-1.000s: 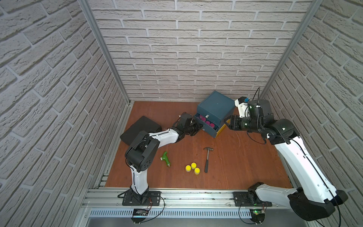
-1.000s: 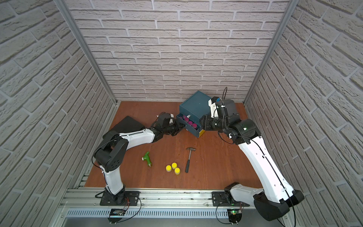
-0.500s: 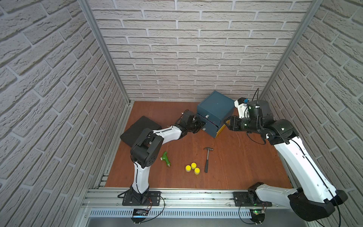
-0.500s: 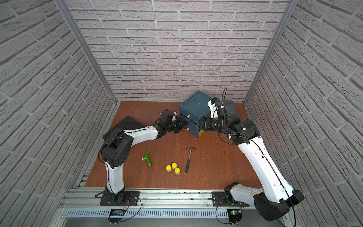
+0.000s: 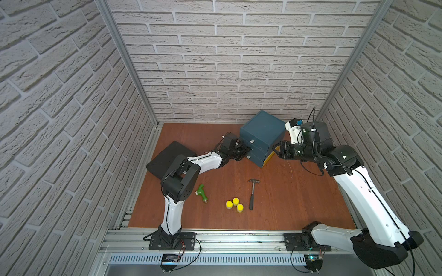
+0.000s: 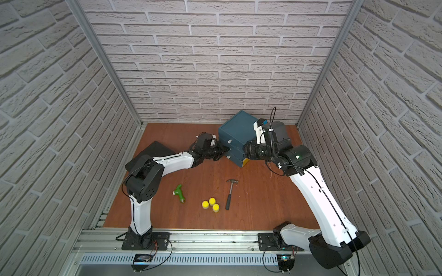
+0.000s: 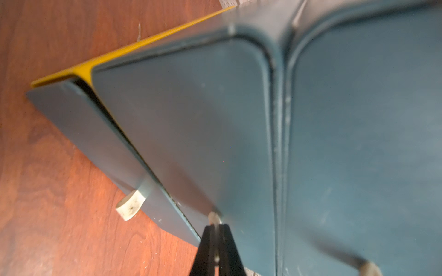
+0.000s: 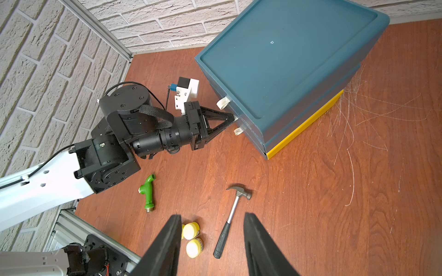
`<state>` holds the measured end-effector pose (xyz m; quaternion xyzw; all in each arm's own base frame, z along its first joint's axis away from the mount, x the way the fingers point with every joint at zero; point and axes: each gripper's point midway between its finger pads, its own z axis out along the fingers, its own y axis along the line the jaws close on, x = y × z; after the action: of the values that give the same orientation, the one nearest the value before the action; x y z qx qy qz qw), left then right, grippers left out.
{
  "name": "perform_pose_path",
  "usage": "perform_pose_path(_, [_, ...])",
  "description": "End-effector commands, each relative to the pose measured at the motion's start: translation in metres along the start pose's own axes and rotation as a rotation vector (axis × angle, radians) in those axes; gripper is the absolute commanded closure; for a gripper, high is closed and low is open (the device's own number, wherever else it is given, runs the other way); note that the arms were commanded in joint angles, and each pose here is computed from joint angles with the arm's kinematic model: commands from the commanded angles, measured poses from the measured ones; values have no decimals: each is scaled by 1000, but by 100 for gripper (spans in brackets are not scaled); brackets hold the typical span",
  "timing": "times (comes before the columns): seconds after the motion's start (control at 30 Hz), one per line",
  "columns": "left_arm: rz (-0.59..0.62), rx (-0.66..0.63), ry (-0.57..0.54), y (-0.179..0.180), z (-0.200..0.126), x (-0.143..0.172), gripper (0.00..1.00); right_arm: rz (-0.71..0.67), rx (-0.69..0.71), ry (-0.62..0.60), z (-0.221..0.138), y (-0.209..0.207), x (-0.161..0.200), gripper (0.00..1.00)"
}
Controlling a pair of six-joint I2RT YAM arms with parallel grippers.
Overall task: Put the paint cans in the drawer according to color
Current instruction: Close the drawer in the storage box.
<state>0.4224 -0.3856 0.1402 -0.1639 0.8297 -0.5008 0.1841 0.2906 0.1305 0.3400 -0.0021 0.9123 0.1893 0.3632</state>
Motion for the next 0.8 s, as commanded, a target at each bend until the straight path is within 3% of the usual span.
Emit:
perform_pose_path(0.0, [25,28,-45,-9,2,-19,100,14,-6,-35,-1,0,-8,52])
perform_pose_path(0.2, [26,15,-46,-8,-1,-20,98,12,-5,-33,0,0,-8,52])
perform_pose_path(0.33, [32,-17,-53,-2,-11,-17,62,12,-4,-34,0,0,-9,52])
perform_pose_path(0.4, [38,-42,-57,3,-20,-15,53,10,-3,-31,1,0,-8,52])
perform_pose_path(0.6, [2,-101,-38,43,-40,-3,48,11,-4,-28,3,1,-8,52])
perform_pose_path(0.77, [-33,-71,19,57,-23,8,51,11,-7,-26,5,1,-9,52])
